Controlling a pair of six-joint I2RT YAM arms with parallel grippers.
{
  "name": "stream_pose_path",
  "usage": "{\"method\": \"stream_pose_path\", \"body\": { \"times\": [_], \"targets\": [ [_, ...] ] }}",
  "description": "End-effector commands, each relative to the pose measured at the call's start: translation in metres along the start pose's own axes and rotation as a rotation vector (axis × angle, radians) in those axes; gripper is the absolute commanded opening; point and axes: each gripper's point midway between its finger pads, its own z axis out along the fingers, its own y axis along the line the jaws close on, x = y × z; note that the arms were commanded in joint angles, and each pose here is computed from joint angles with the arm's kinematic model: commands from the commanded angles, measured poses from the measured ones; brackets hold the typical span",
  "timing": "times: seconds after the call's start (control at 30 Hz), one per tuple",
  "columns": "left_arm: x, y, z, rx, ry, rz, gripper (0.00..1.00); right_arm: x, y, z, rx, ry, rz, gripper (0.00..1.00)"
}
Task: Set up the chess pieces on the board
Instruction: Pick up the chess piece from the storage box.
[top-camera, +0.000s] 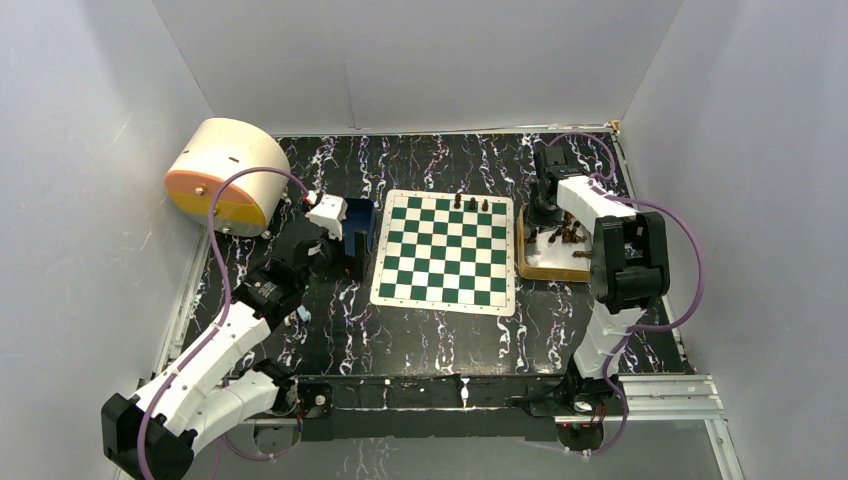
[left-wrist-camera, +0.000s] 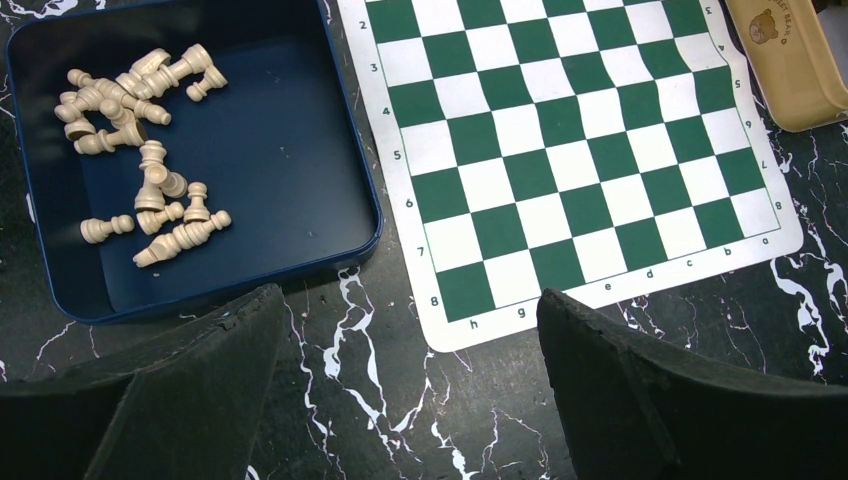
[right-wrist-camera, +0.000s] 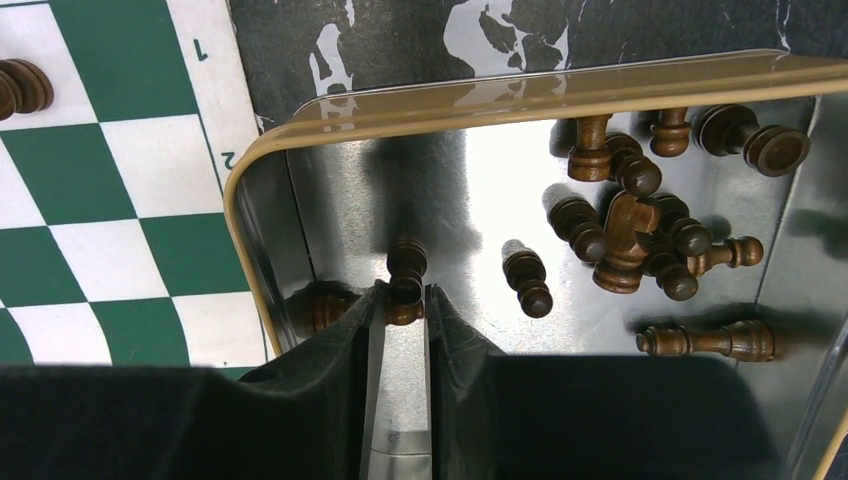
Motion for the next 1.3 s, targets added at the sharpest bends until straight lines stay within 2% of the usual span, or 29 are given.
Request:
{"method": "stream_pose_path", "body": {
  "times": [0.0,0.5,0.8,1.0,1.27],
  "targets": [
    [-0.005,0.002,-0.003,-0.005,-0.025,-0.001,0.94,-0.009,-0.002,0.001,0.013,-0.022,0.012,0.27],
    [-0.005,0.001,-0.002,-0.001,-0.023,-0.001,0.94,-0.025,-0.011,-0.022,0.061,-0.070,0.019,0.19],
    [-0.005,0.001,-0.002,0.000,-0.021,-0.002,0.94,-0.025,-0.013,-0.025,0.071,-0.065,0.019,0.19],
    [-0.005,0.001,-0.002,0.002,-0.021,-0.002,0.94,-0.022,-0.004,-0.020,0.017,-0.062,0.008,0.30],
    [-0.005,0.001,-0.002,0.002,-0.022,-0.002,0.94,-0.022,0.000,-0.011,0.003,-0.048,0.003,0.31]
  ]
}}
